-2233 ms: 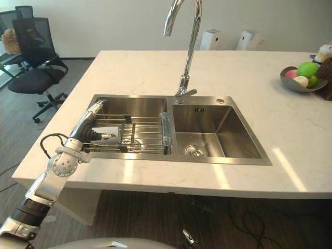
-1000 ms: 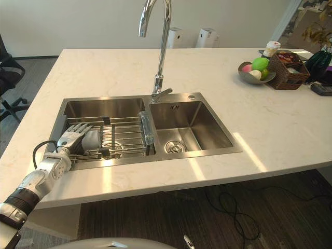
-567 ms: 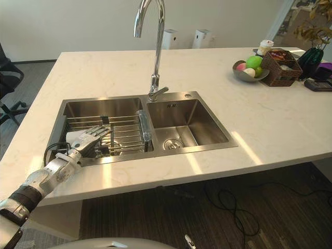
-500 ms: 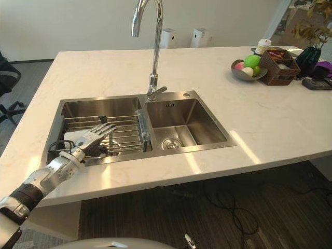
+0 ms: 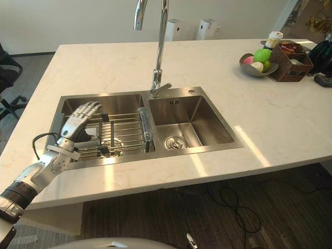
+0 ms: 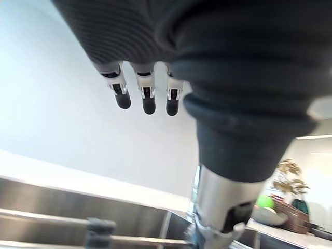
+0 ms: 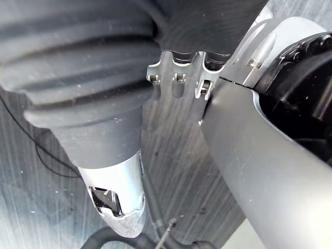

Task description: Walk over to the sink, pick up the cup, carry it to the dishwasher, place the cup inside the dishwasher, then close the dishwasher door

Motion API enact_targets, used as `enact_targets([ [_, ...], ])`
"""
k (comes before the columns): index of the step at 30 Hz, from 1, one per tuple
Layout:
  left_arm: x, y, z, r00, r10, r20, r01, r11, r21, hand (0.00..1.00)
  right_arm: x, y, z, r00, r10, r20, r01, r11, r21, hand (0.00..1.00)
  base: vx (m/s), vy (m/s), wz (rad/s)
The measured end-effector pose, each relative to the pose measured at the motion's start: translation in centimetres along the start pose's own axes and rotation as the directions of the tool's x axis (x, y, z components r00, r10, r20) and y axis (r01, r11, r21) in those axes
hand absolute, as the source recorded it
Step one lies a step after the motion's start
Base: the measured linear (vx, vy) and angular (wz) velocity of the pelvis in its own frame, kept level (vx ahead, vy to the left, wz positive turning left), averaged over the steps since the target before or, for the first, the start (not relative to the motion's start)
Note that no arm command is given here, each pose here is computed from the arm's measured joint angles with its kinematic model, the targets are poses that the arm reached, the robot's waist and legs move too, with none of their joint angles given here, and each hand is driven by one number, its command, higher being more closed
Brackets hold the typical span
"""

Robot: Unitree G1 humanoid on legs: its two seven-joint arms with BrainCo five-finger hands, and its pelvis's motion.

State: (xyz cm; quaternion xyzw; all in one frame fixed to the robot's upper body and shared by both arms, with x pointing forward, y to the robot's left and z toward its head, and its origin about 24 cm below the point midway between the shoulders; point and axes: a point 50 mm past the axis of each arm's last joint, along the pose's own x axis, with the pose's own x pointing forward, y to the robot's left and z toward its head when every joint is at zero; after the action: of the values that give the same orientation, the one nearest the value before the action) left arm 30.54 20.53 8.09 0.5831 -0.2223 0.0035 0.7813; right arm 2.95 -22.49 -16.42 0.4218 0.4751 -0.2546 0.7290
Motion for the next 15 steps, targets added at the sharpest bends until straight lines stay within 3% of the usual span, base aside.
enact_targets([
  [5,-0.8,-0.3,-2.0,0.997,-0.03,-0.07,0.04,0.989,0.143,0.0,0.2,0.2,-0.3,0.999,-0.036,-0.007,0.035,0.997,-0.067,0.0,-0.05,-0.009,-0.03],
  [10,-1.1,-0.9,-2.3,0.993,-0.045,-0.105,0.063,0.984,0.169,0.0,0.3,0.5,-0.3,0.998,-0.056,-0.002,0.056,0.992,-0.11,0.0,0.0,-0.002,-0.01],
  [15,-2.1,-1.9,-3.1,0.979,-0.146,-0.144,0.177,0.956,0.235,0.0,0.5,0.8,-0.3,0.998,-0.067,-0.002,0.066,0.987,-0.146,0.0,0.03,-0.007,-0.05],
])
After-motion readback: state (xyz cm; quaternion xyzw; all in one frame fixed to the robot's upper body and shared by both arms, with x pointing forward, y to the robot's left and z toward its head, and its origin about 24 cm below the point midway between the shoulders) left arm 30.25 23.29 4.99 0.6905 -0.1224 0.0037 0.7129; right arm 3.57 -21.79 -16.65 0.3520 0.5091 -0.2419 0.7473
